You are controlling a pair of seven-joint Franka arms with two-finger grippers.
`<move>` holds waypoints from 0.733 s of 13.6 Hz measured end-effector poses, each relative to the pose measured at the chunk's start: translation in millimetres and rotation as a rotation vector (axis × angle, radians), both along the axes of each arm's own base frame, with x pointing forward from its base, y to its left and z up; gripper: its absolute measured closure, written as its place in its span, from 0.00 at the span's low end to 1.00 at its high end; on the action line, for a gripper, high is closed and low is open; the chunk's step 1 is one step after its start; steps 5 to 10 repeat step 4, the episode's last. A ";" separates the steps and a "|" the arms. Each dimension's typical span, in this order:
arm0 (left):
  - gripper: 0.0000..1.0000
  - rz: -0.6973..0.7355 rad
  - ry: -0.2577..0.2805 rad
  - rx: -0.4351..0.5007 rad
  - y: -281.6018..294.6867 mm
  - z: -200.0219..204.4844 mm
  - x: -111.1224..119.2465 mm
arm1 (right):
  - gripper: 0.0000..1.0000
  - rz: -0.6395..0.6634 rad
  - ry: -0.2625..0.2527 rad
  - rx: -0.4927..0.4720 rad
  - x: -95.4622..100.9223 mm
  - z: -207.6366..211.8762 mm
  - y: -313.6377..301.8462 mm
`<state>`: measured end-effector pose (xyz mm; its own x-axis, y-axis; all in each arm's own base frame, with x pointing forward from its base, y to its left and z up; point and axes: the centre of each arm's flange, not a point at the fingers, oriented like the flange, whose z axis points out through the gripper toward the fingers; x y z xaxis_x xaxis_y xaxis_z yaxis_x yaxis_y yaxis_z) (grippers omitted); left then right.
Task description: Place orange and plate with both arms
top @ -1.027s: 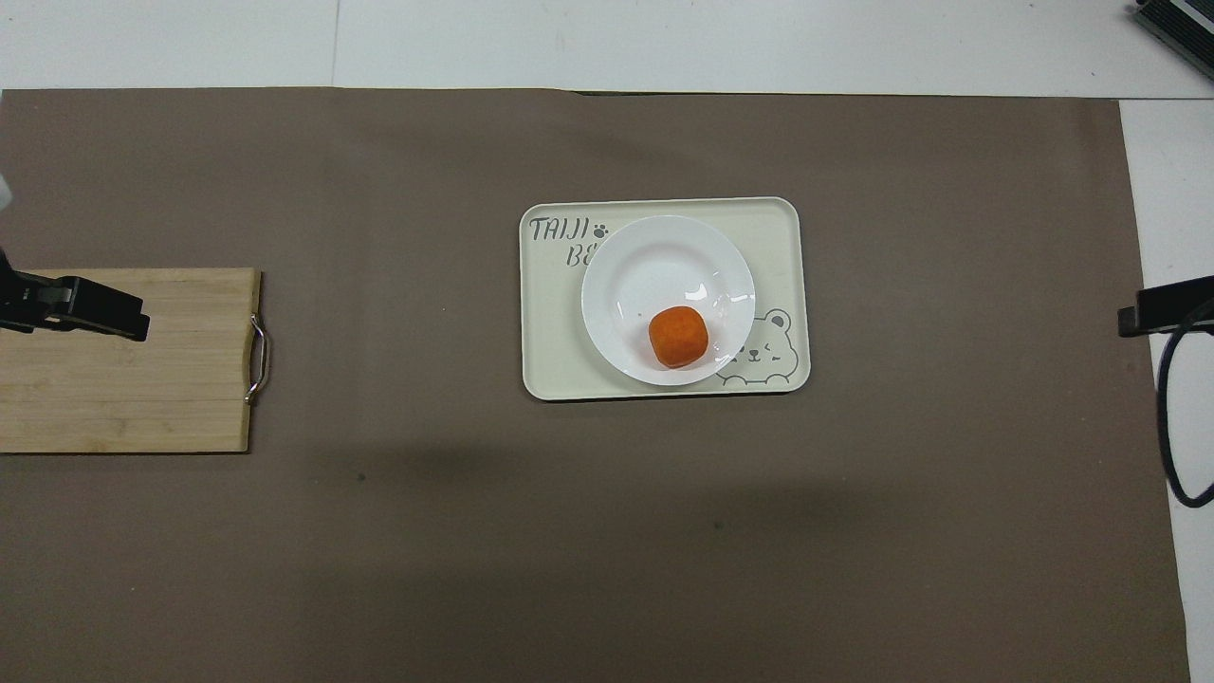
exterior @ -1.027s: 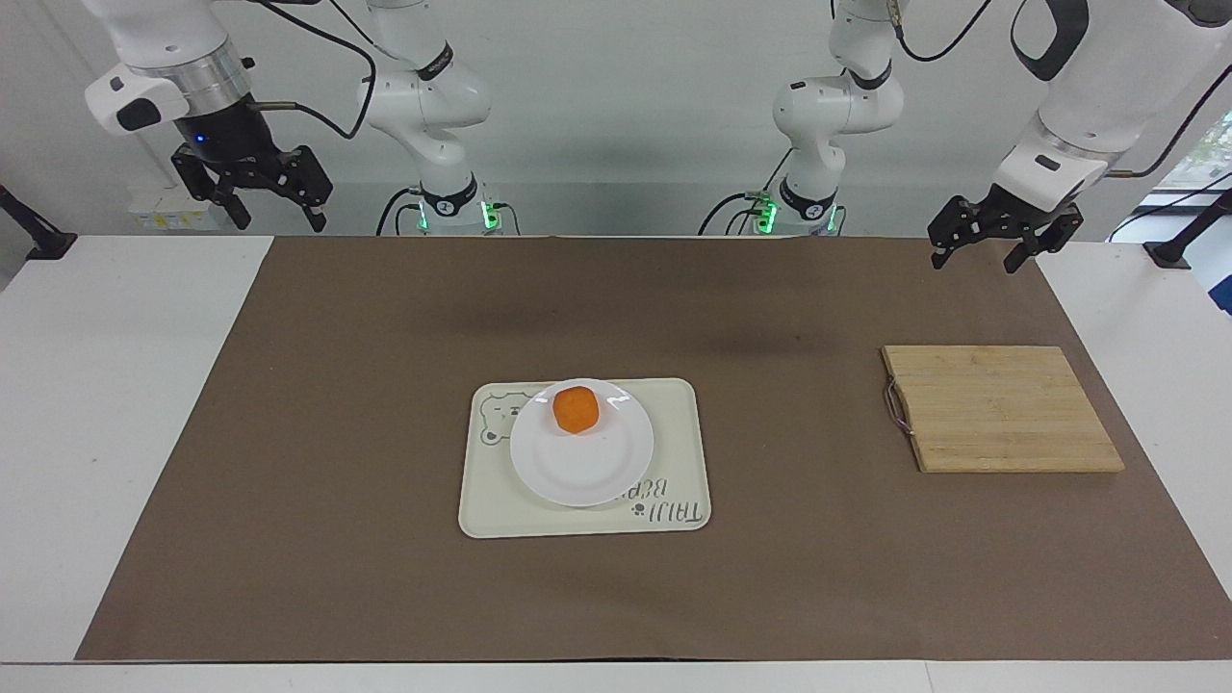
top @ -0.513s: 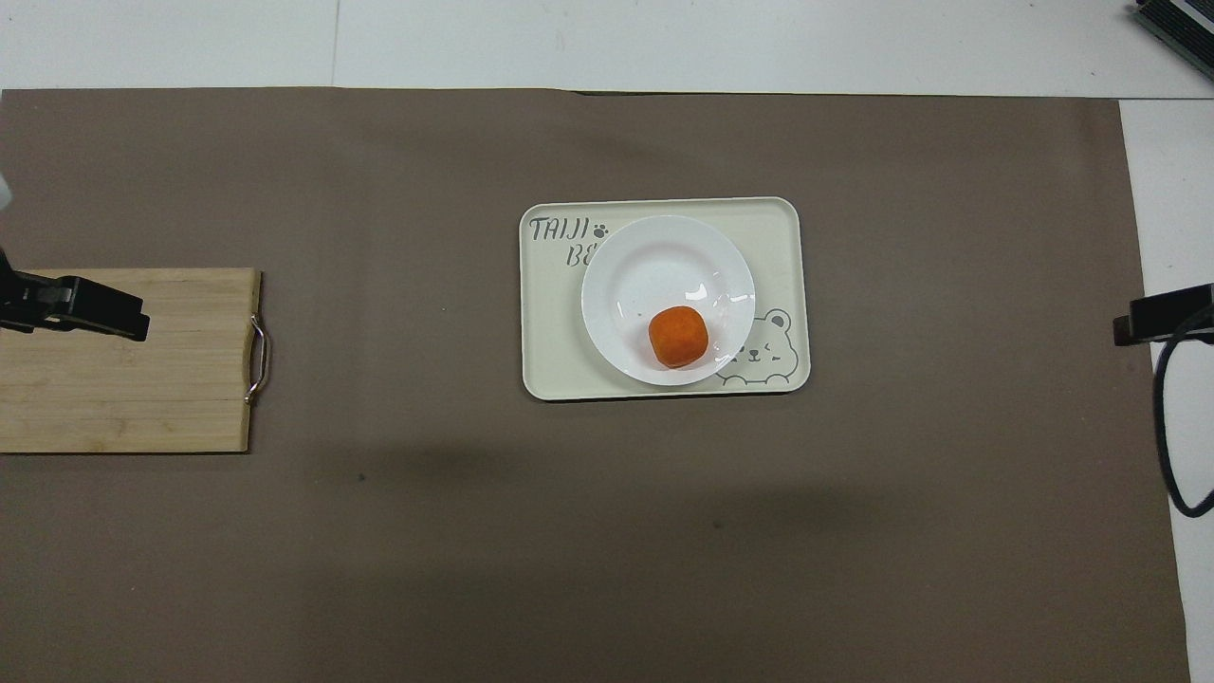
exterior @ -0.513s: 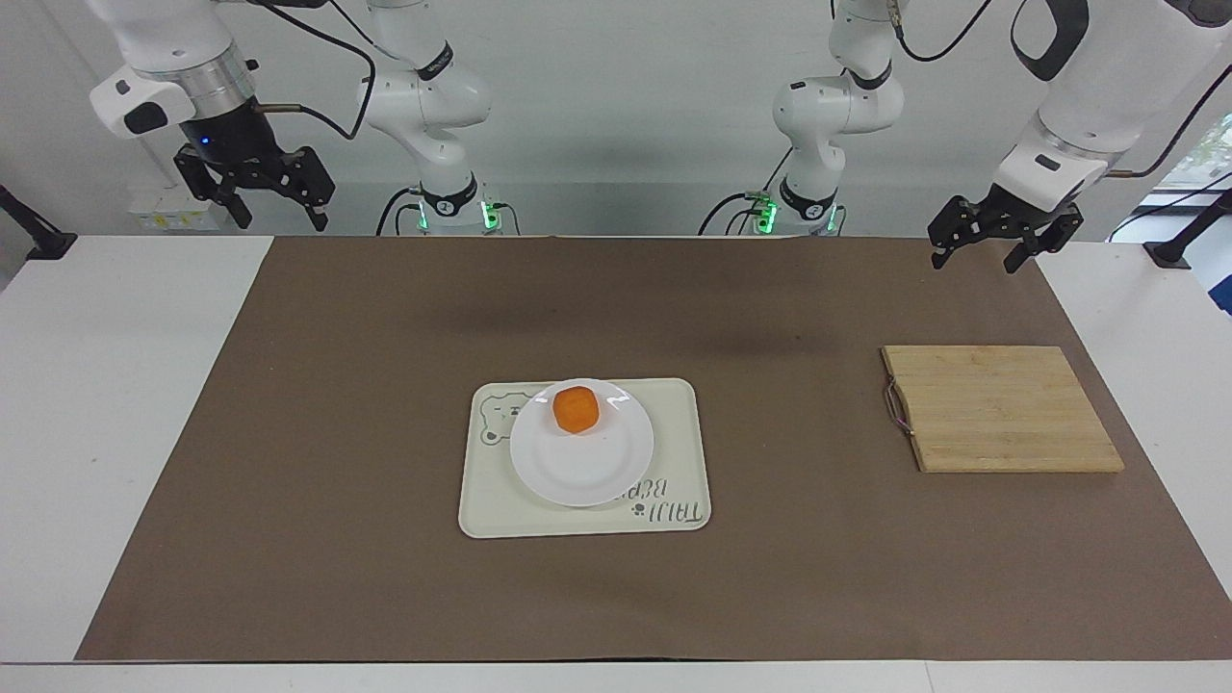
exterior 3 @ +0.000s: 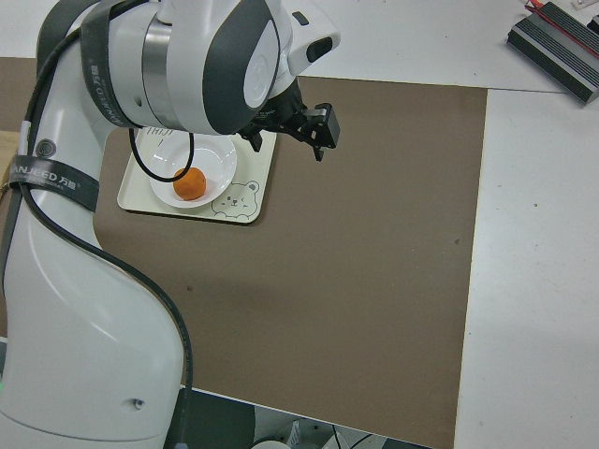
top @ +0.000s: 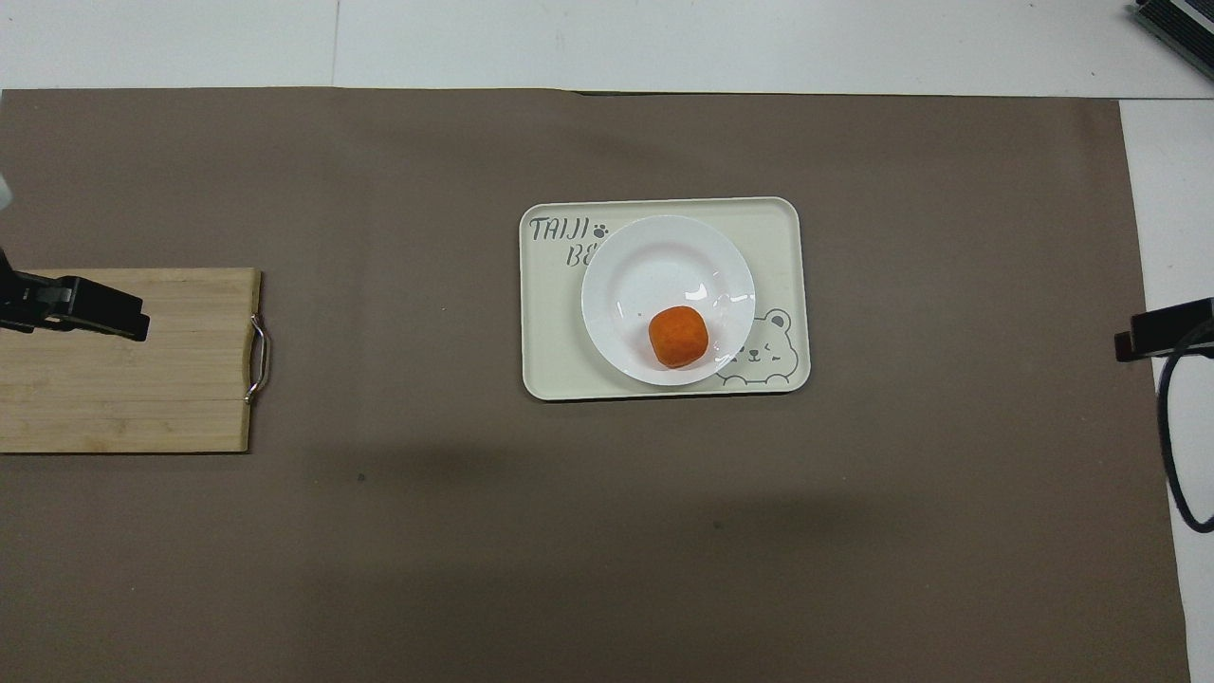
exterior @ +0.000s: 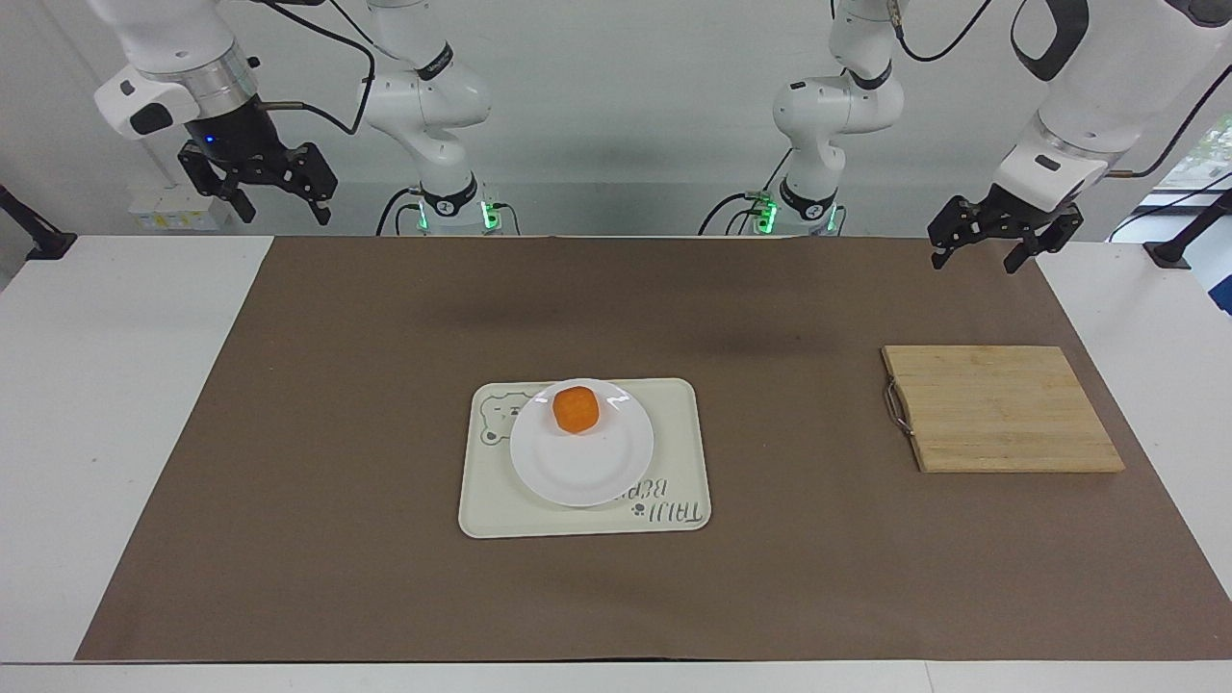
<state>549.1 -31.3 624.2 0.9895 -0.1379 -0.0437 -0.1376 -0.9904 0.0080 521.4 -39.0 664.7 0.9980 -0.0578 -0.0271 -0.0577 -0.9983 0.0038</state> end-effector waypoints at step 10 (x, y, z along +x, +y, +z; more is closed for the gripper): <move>0.00 0.000 0.000 0.000 0.0 0.0 0.0 | 0.00 0.001 -0.020 -0.019 2.2 2.0 -0.8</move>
